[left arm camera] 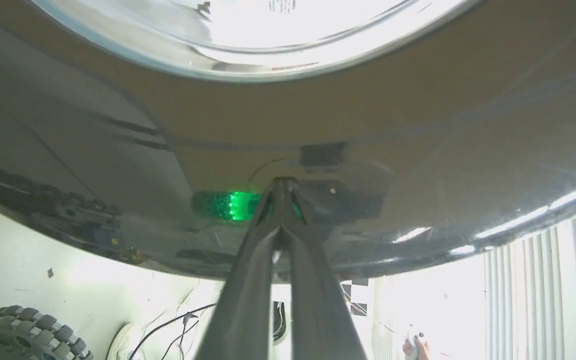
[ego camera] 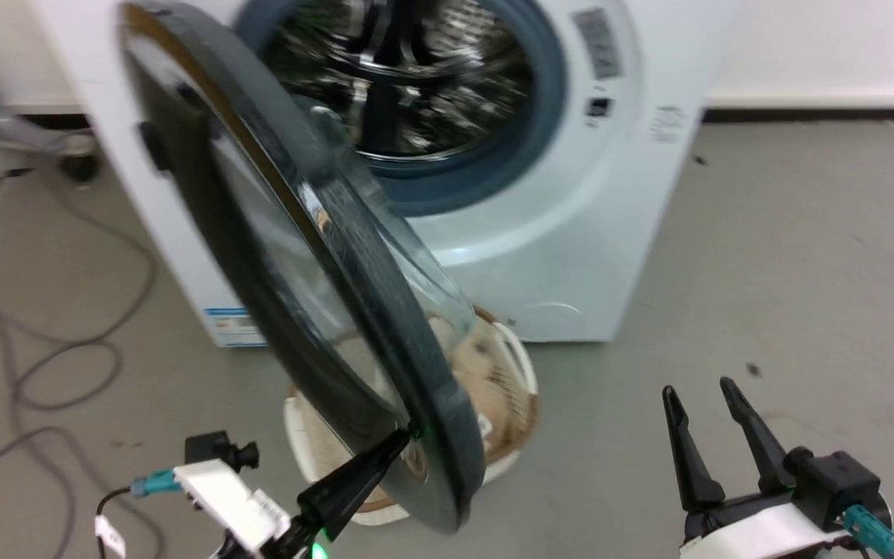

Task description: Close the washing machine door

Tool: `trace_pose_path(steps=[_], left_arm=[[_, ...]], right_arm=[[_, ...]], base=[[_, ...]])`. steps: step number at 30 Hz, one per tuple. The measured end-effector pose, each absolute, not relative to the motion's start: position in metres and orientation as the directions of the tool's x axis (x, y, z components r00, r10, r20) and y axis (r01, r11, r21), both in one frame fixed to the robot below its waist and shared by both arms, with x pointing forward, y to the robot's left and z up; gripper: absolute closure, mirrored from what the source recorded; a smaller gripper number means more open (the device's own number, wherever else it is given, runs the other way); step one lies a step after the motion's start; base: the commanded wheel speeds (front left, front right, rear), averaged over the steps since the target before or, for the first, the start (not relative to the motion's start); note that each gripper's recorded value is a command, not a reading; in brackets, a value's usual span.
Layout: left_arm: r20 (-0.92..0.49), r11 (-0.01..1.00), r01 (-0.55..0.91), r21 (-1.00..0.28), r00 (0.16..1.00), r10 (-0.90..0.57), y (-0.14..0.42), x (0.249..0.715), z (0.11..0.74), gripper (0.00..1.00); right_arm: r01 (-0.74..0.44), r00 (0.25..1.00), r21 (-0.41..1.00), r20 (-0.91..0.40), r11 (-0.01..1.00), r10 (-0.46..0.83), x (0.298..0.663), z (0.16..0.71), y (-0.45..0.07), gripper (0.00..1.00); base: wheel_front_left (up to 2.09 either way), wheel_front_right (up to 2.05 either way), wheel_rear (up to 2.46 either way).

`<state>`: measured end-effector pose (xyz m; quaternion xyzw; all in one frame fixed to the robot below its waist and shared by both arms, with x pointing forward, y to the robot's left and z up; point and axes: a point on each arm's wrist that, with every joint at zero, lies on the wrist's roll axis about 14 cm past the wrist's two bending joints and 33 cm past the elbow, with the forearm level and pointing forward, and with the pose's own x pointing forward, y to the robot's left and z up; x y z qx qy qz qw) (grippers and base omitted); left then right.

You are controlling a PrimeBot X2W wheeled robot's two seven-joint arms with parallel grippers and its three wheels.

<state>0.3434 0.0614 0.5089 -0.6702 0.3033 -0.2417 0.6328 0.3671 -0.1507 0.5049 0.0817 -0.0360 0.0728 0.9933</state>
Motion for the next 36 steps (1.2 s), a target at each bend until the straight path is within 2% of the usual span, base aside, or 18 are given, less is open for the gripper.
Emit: trace_pose_path(steps=[4,10,21,29,34,36], left_arm=[[-0.048,-0.008,-0.084,-0.996,0.639,-0.768,0.026,0.358,0.507,1.0],[-0.035,-0.03,-0.098,-0.995,0.601,-0.799,-0.015,0.389,0.501,1.0],[-0.017,-0.074,-0.104,-0.992,0.684,-0.729,-0.059,0.467,0.496,1.0],[0.026,-0.105,-0.067,-0.992,0.714,-0.7,-0.075,0.494,0.511,1.0],[0.006,-0.065,-0.054,-0.996,0.723,-0.691,-0.065,0.486,0.506,1.0],[-0.024,-0.003,-0.036,-0.999,0.72,-0.694,-0.058,0.477,0.498,1.0]], right_arm=[[-0.075,0.996,0.153,0.066,0.985,0.066,0.361,0.5,-0.174,0.0],[0.014,0.999,0.143,0.043,0.99,-0.021,0.353,0.495,-0.202,0.0],[0.155,0.988,0.125,-0.016,0.98,-0.155,0.334,0.481,-0.24,0.0],[0.166,0.986,0.123,-0.02,0.978,-0.165,0.333,0.48,-0.243,0.0],[0.138,0.99,0.142,0.0,0.98,-0.139,0.339,0.485,-0.235,0.0],[0.121,0.992,0.146,0.011,0.982,-0.124,0.342,0.488,-0.231,0.0]], base=[[0.0,0.0,0.0],[0.0,0.0,0.0],[0.0,0.0,0.0],[0.0,0.0,0.0],[0.0,0.0,0.0],[0.0,0.0,0.0]])
